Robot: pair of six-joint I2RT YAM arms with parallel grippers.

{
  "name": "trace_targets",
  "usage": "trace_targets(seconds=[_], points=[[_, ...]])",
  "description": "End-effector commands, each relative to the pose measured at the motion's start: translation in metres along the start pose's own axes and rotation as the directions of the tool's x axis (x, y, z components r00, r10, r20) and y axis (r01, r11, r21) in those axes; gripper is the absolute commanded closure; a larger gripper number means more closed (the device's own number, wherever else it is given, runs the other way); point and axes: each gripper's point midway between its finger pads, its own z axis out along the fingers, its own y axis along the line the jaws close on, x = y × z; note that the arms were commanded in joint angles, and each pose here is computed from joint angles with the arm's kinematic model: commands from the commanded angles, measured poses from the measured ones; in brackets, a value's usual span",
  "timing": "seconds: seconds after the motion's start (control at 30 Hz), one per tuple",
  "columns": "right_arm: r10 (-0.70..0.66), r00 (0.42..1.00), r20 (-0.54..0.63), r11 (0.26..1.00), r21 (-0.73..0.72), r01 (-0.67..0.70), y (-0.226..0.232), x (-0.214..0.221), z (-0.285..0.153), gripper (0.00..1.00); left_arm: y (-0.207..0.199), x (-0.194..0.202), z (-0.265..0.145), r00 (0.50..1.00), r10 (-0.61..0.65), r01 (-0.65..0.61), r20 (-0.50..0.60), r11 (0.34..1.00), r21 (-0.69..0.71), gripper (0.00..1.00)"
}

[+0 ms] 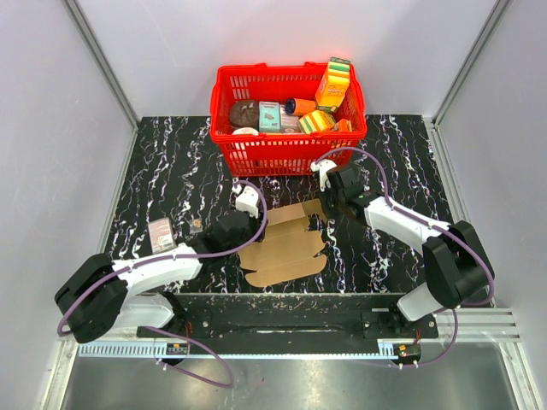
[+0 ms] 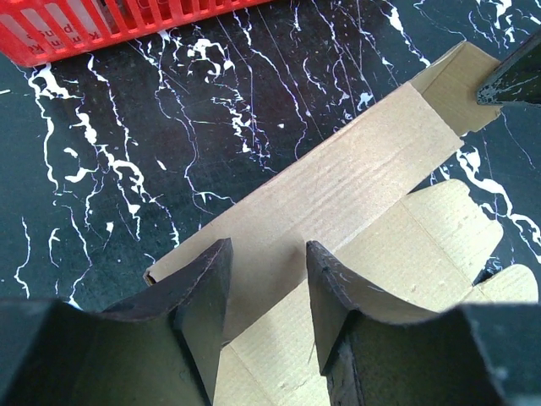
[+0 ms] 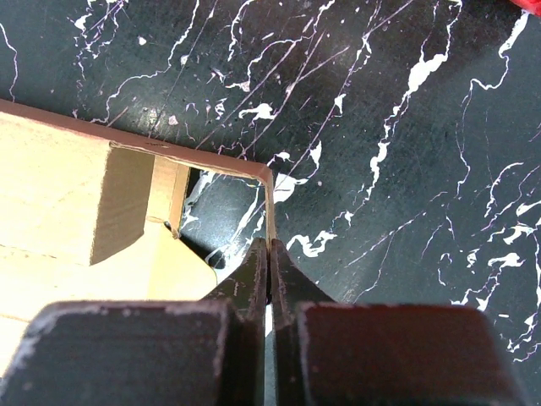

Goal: Fold the paper box

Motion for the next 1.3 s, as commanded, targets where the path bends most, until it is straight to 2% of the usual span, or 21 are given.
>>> trace_targets(seconds=[0.0,0.47,0.63,0.67,0.77,0.83,0.9,0.93,1.0,1.03,1.27], points=[[-0.010,0.998,0.065,1.000,0.012,0.009,-0.004,-0.020,-0.003,1.00,-0.004,-0.018,-0.002,1.000,0.015,-0.015,0.013,1.000,0.008,0.54],[-0.010,0.998,0.056,1.000,0.001,0.010,-0.002,-0.015,-0.002,1.00,-0.013,-0.057,-0.015,0.997,0.030,-0.032,0.070,0.999,0.041,0.51],[-0.008,0.998,0.056,1.000,-0.001,0.008,-0.001,-0.014,-0.002,1.00,-0.032,-0.063,-0.032,0.996,0.022,-0.033,0.084,0.990,0.136,0.53],[-0.008,0.998,0.056,1.000,-0.003,0.008,-0.001,-0.014,-0.002,1.00,-0.038,-0.060,-0.035,0.997,0.019,-0.032,0.080,0.986,0.164,0.55],[-0.004,0.999,0.052,1.000,0.000,0.004,-0.001,-0.013,-0.002,1.00,-0.078,-0.045,-0.049,0.996,0.040,-0.062,0.073,0.947,0.316,0.67],[-0.001,0.999,0.052,1.000,-0.025,0.002,0.003,-0.013,-0.002,1.00,-0.102,-0.040,-0.055,0.995,0.036,-0.074,0.096,0.902,0.424,0.80],[0.002,0.999,0.049,1.000,-0.027,-0.001,0.003,-0.012,-0.001,1.00,-0.116,-0.014,-0.055,0.997,0.039,-0.064,0.061,0.864,0.500,0.91],[0.004,0.999,0.046,1.000,-0.031,-0.003,0.005,-0.011,-0.001,1.00,-0.126,-0.022,-0.058,0.995,0.005,-0.061,0.103,0.837,0.544,1.00],[0.007,0.999,0.043,0.999,-0.035,-0.006,0.005,-0.010,0.000,1.00,-0.130,-0.003,-0.053,0.995,0.009,-0.061,0.095,0.821,0.567,1.00],[0.012,0.999,0.044,0.999,-0.038,-0.010,0.006,-0.010,-0.001,1.00,-0.134,-0.009,-0.052,0.991,-0.008,-0.073,0.137,0.812,0.579,1.00],[0.018,0.999,0.047,0.999,-0.052,-0.015,0.008,-0.010,-0.003,1.00,-0.166,0.000,-0.019,0.984,0.053,-0.145,0.170,0.794,0.590,1.00]])
